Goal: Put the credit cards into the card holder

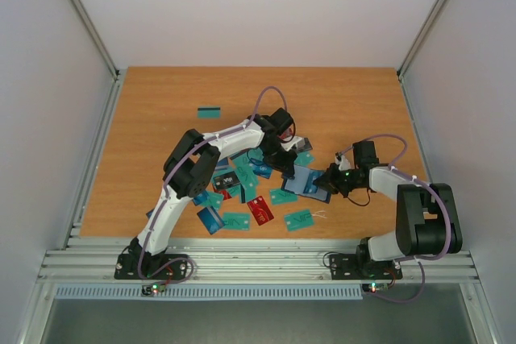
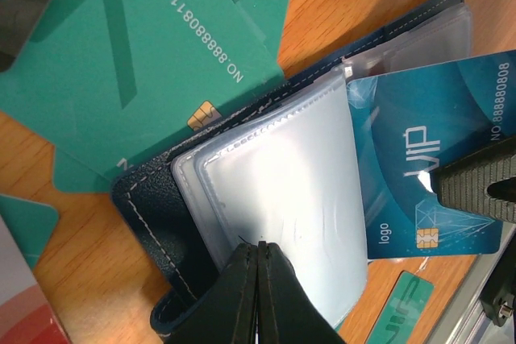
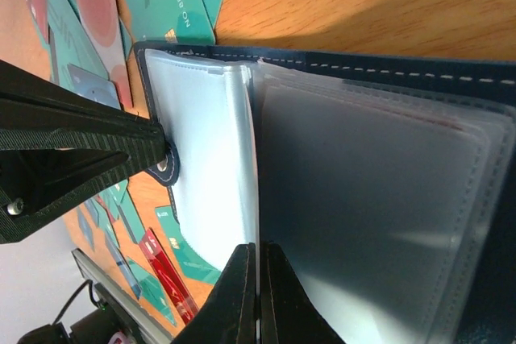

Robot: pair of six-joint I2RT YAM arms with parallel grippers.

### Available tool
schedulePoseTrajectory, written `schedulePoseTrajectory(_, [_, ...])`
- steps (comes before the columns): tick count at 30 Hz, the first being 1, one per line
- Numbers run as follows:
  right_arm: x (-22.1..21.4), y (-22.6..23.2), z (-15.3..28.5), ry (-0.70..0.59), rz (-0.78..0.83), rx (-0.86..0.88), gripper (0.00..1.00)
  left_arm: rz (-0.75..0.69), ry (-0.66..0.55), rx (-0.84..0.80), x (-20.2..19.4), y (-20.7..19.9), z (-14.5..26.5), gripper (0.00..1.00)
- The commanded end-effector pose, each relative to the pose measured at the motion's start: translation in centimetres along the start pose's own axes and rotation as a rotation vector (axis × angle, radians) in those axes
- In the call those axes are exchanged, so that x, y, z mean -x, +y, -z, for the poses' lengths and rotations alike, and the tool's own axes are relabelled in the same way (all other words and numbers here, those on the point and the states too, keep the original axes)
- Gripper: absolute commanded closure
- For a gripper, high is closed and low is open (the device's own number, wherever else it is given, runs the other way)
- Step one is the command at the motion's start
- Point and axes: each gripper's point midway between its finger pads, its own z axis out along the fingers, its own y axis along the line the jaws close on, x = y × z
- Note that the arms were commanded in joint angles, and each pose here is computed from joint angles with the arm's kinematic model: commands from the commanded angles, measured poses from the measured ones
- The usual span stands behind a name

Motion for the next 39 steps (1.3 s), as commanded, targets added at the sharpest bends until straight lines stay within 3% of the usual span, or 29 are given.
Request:
schedulePoseTrajectory(1, [0.2, -0.4, -0.4, -0.010, -0.004, 0.003, 0.99, 0.029, 0.080, 0.028, -1.9, 1.9, -2.2, 0.97])
schedulePoseTrajectory(18, [0.6, 0.4, -0.3, -0.025, 0.011, 0.038, 0.99, 0.011, 0.034, 0.096, -0.9, 1.8, -0.3, 0.95])
schedulePoseTrajectory(26, [0.5, 0.2, -0.7, -0.007, 0.001, 0.054, 0.99, -0.013, -0.008, 0.128, 0.2, 1.2, 1.4, 0.71])
schedulePoseTrajectory(33, [0.4, 0.2, -1.1, 0.001, -0.006, 0.069, 0.99, -0.004, 0.005, 0.217, -0.4, 3.2, 1.4, 0.68])
schedulePoseTrajectory(39, [0.5, 0.0, -1.1, -0.011, -0.009, 0.065, 0.99, -0.022, -0.011, 0.249, -0.5, 3.4, 2.1, 0.54])
